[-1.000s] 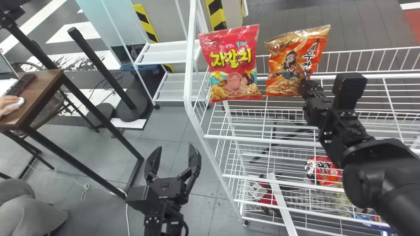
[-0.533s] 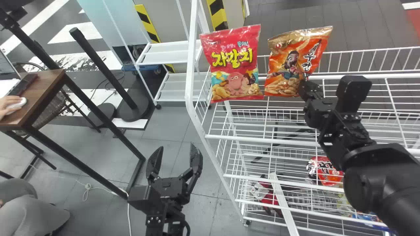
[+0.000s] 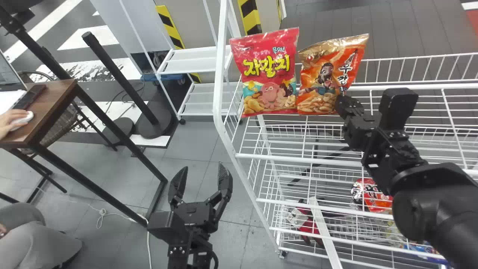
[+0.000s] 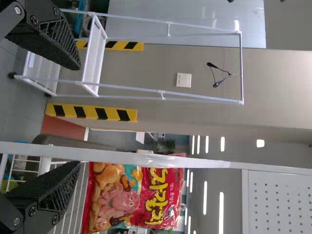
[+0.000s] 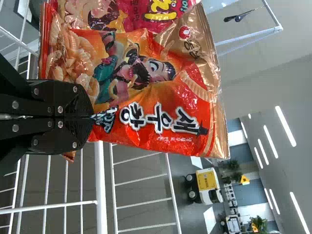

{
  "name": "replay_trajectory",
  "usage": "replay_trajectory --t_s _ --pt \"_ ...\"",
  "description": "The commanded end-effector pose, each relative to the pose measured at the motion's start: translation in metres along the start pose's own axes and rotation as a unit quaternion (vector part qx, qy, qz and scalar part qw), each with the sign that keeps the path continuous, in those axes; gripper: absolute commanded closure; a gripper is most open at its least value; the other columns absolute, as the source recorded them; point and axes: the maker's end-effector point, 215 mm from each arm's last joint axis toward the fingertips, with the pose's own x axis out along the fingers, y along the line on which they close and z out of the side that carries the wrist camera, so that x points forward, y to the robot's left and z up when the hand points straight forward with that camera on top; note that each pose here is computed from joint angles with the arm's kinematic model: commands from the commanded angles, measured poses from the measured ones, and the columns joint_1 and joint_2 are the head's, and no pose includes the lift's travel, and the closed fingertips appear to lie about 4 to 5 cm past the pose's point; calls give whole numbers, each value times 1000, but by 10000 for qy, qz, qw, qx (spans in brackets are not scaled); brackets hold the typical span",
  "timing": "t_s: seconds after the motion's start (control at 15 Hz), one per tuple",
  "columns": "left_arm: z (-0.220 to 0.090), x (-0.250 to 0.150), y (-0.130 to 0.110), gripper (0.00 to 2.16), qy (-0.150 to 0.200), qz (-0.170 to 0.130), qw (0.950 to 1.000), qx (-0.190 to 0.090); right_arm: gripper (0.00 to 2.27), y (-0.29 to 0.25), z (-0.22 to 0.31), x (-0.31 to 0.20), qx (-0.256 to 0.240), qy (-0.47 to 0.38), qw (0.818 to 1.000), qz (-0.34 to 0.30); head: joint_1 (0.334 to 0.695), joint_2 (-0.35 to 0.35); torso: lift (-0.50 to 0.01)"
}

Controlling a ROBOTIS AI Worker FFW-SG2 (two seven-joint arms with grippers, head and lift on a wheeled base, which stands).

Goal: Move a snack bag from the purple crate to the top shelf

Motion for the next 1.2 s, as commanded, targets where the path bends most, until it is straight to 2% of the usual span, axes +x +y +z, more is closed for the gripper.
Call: replay_trajectory --t_s 0.0,0.13,0.53,0.6,0.67,0.93,1.0,1.13 --pt "0 0 0 137 -1 2 10000 -4 2159 -1 -2 2 -19 31 10000 10 695 350 0" --pt "0 0 0 137 -1 2 10000 -4 2084 -4 1 2 -14 -20 10000 -21 695 350 0" --pt "0 0 0 137 -2 -2 10000 3 2081 -15 7 2 -10 -140 9998 -117 695 345 0" --pt "0 0 0 137 -2 -2 10000 3 1970 -16 7 3 -19 -134 9998 -133 695 344 0" --pt "-1 0 0 137 5 0 10000 5 1767 -19 7 3 3 -131 9998 -166 695 341 0" --pt "-1 -1 -1 137 9 -3 10000 -4 552 -21 1 5 51 14 9998 -182 695 337 0" --pt "-2 -1 -1 137 16 -1 10000 -2 397 -21 -2 5 51 75 9998 -182 695 336 0" --pt "-2 -1 -1 137 16 -1 10000 -2 302 -22 -5 7 57 156 9997 -190 695 336 0"
